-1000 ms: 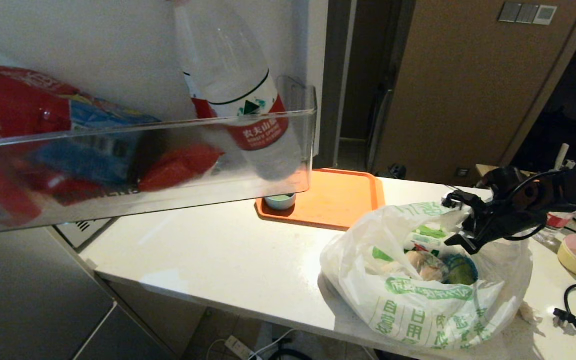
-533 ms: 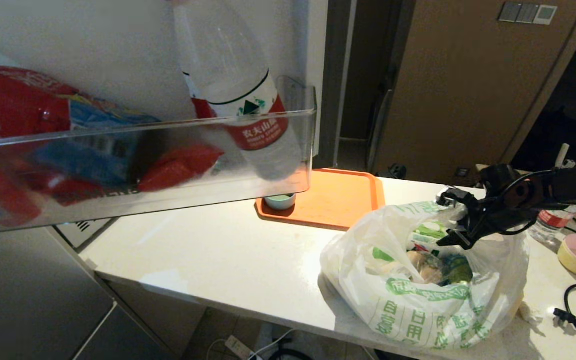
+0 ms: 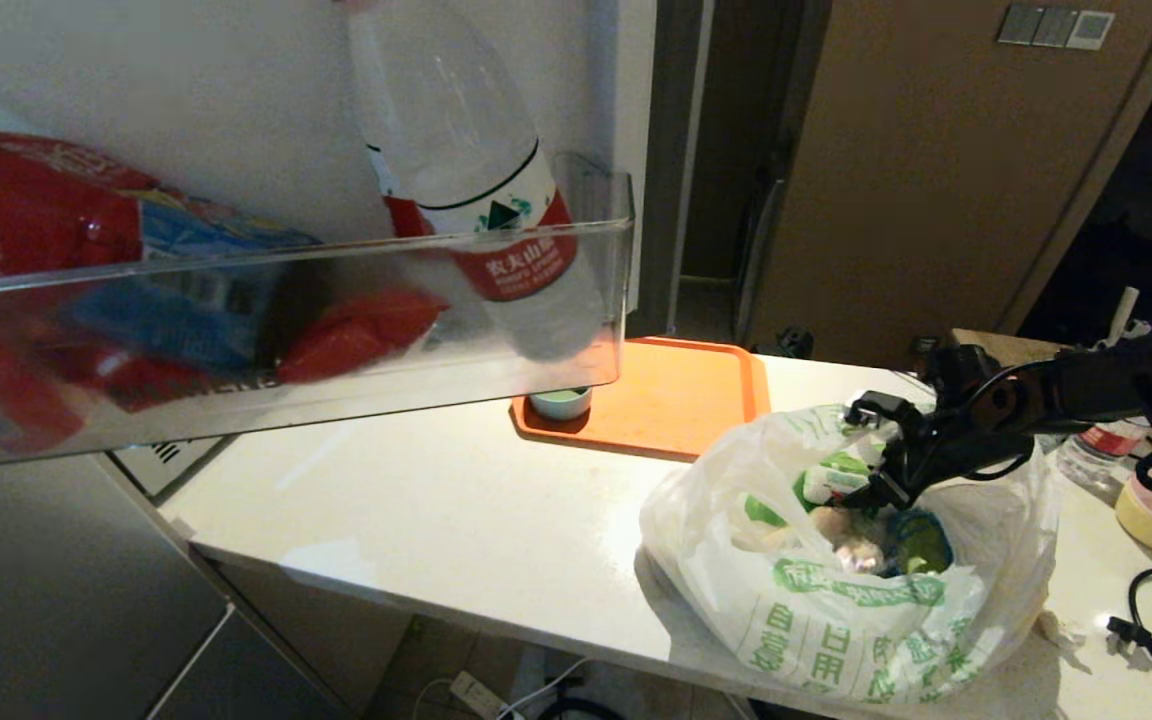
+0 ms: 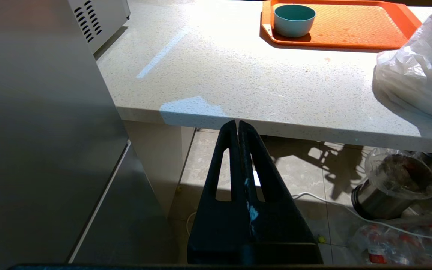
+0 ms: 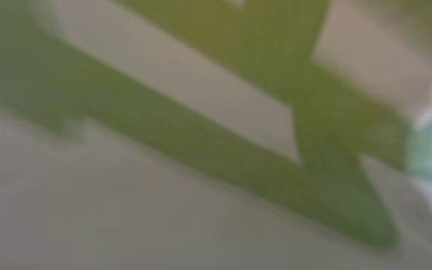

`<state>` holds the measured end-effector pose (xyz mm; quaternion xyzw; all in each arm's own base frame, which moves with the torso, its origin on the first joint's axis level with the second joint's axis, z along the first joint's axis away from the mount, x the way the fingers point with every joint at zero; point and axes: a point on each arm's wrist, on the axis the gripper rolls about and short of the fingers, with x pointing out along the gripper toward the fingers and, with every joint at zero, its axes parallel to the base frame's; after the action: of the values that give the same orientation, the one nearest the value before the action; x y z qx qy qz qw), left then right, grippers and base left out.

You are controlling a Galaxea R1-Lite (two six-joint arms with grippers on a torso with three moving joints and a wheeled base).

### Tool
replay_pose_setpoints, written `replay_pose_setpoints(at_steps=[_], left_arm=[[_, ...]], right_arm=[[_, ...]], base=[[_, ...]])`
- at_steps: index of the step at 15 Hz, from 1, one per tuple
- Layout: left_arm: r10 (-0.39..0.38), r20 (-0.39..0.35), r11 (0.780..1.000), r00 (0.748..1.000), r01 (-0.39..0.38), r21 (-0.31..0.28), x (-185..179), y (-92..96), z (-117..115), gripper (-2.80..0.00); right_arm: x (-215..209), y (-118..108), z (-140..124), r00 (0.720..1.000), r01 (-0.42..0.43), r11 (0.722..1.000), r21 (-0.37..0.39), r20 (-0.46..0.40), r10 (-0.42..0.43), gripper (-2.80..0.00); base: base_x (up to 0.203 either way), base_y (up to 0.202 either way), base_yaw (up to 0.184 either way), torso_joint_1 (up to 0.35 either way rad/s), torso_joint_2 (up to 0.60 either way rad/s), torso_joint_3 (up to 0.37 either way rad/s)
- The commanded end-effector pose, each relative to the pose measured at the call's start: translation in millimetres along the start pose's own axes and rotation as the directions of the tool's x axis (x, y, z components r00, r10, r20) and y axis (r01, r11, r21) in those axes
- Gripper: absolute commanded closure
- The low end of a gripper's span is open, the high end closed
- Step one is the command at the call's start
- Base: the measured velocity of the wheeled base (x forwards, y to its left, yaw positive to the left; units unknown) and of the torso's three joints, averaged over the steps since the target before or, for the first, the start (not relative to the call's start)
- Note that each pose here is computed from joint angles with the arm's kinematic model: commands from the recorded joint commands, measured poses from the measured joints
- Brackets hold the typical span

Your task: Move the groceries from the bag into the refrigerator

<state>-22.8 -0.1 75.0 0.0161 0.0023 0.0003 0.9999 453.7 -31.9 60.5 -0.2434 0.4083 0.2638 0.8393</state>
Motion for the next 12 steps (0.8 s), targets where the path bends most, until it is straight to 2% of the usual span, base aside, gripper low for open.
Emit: replay_pose_setpoints(at_steps=[1, 4, 5, 12], left_arm=[[-0.001, -0.002, 1.000, 1.000, 0.001, 0.000, 0.1, 0.0, 0.0, 0.00], [0.001, -0.002, 1.000, 1.000, -0.001, 0.000, 0.1, 0.0, 0.0, 0.00], [0.000, -0.002, 1.000, 1.000, 0.000, 0.000, 0.1, 0.0, 0.0, 0.00], [0.000, -0.002, 1.000, 1.000, 0.000, 0.000, 0.1, 0.0, 0.0, 0.00]], right_arm=[[6.8, 1.3, -4.1, 1.000, -0.016, 1.000, 0.001, -0.013, 0.016, -2.80], [10.4, 1.0, -5.3, 1.000, -0.021, 1.000, 0.001, -0.015, 0.021, -2.80], [10.4, 0.9, -5.2, 1.000, -0.020, 1.000, 0.001, -0.015, 0.020, 0.00], [7.0, 1.2, -6.6, 1.000, -0.020, 1.000, 0.009, -0.021, 0.020, 0.00]], base=[[0.000, 0.000, 0.000, 0.000, 0.00, 0.000], [0.000, 0.000, 0.000, 0.000, 0.00, 0.000], [0.000, 0.000, 0.000, 0.000, 0.00, 0.000], [0.000, 0.000, 0.000, 0.000, 0.00, 0.000]])
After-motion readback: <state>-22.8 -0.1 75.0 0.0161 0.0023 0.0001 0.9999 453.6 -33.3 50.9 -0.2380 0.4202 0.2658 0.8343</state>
